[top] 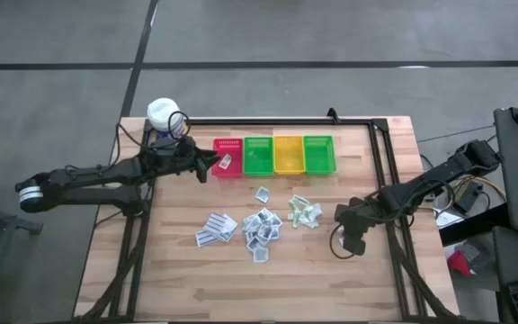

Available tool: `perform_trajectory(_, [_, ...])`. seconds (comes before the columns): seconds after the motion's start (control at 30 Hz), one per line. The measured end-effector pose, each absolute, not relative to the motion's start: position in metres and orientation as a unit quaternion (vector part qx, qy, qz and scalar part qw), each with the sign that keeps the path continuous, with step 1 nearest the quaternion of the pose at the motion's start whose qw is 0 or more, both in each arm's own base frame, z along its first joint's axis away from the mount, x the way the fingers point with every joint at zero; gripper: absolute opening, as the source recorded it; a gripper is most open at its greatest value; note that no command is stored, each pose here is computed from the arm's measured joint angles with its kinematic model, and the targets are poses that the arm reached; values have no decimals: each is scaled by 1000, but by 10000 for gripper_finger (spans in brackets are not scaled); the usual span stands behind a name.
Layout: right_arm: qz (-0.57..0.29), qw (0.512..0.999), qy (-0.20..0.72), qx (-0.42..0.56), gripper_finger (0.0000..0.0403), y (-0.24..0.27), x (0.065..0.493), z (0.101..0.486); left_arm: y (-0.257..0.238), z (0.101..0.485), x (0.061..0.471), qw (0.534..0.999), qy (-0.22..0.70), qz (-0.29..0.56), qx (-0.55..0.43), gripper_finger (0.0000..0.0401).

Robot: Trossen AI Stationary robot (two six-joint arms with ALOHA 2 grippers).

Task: Pick & Place First Aid Supplies
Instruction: Put the ointment pack into the red bin

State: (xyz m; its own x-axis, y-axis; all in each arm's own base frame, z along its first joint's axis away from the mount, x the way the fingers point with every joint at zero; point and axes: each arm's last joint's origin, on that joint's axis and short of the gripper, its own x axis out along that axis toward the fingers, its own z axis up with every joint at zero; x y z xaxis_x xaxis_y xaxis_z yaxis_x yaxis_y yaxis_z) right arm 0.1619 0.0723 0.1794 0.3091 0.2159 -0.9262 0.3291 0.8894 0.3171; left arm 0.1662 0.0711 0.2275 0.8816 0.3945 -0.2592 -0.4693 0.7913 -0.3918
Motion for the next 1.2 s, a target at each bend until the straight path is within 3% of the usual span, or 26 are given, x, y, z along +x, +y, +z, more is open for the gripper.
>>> perform_trajectory(0.4, [26,822,510,252,8,68,152,206,71,228,166,942,82,229,-230,135])
perform_trajectory(0.9, [164,896,260,321,8,68,150,241,71,228,166,943,82,228,-230,135])
perform_trajectory(1.07, [173,912,179,326,8,65,148,245,71,228,166,943,82,227,-230,135])
perform_trajectory(1.2, [157,914,184,327,8,64,146,238,71,228,166,944,83,222,-231,135])
